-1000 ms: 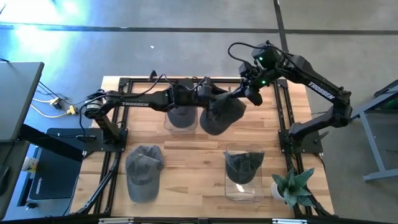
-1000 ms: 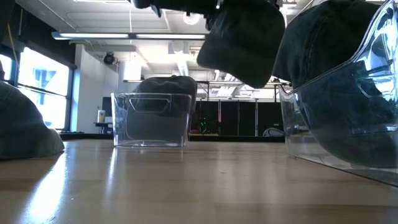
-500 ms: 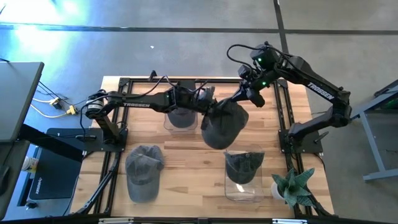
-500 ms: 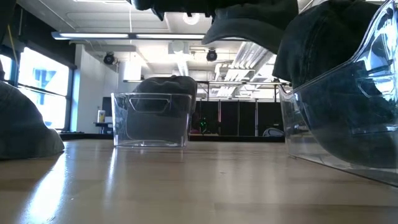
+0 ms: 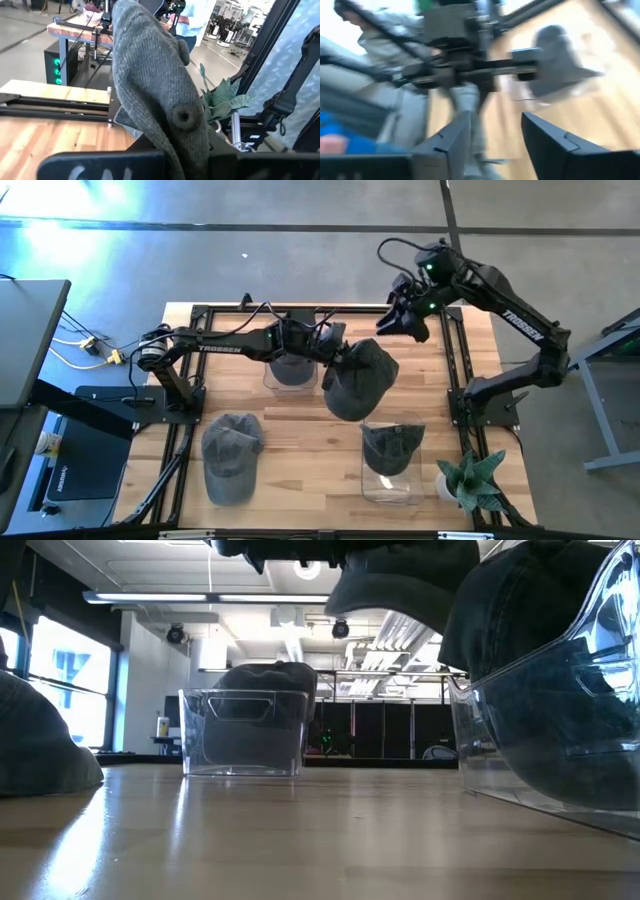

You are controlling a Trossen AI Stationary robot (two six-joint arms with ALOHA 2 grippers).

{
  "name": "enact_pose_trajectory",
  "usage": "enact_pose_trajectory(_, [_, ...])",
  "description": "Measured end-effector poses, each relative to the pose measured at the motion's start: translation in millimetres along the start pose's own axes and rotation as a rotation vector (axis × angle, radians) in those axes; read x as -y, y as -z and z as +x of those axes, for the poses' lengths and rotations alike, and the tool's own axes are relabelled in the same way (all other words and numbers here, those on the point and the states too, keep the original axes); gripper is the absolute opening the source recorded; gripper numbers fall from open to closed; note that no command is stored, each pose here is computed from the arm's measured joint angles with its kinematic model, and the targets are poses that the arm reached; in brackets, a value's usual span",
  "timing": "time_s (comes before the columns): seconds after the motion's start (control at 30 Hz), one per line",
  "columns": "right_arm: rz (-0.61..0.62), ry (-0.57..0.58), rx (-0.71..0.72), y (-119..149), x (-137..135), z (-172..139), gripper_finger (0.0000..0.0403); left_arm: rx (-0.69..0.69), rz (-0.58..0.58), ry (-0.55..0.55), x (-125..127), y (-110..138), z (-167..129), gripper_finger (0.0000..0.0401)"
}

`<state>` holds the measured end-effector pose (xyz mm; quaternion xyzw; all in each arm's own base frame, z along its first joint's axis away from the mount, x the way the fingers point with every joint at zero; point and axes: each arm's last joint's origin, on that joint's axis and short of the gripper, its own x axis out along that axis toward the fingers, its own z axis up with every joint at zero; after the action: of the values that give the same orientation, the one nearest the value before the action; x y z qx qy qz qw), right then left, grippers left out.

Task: Pick & Place hat
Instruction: Put the dark gray cap into the bottom transparent bin

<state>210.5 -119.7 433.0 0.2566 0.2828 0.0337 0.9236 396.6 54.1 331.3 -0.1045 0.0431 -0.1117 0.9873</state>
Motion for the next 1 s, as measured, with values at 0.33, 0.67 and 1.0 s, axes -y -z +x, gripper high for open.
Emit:
enact_pose_trajectory(0.33, [-0.168, 0.35, 0.097, 24, -28, -55, 0.0193, 0.014, -0.141, -0.046, -10, -4, -4, 0.0005])
enact_pose_trajectory(0.67, [-0.03, 0.166, 0.16, 108, -42, -48, 0.0192, 0.021, -0.091, -0.062, -11, -52, -12, 0.0005])
enact_pose_trajectory(1.0, [0.031, -0.497, 0.653, 135, -25, 16, 0.0239, -0.102, -0.08, -0.128, -6, -67, -19, 0.0005])
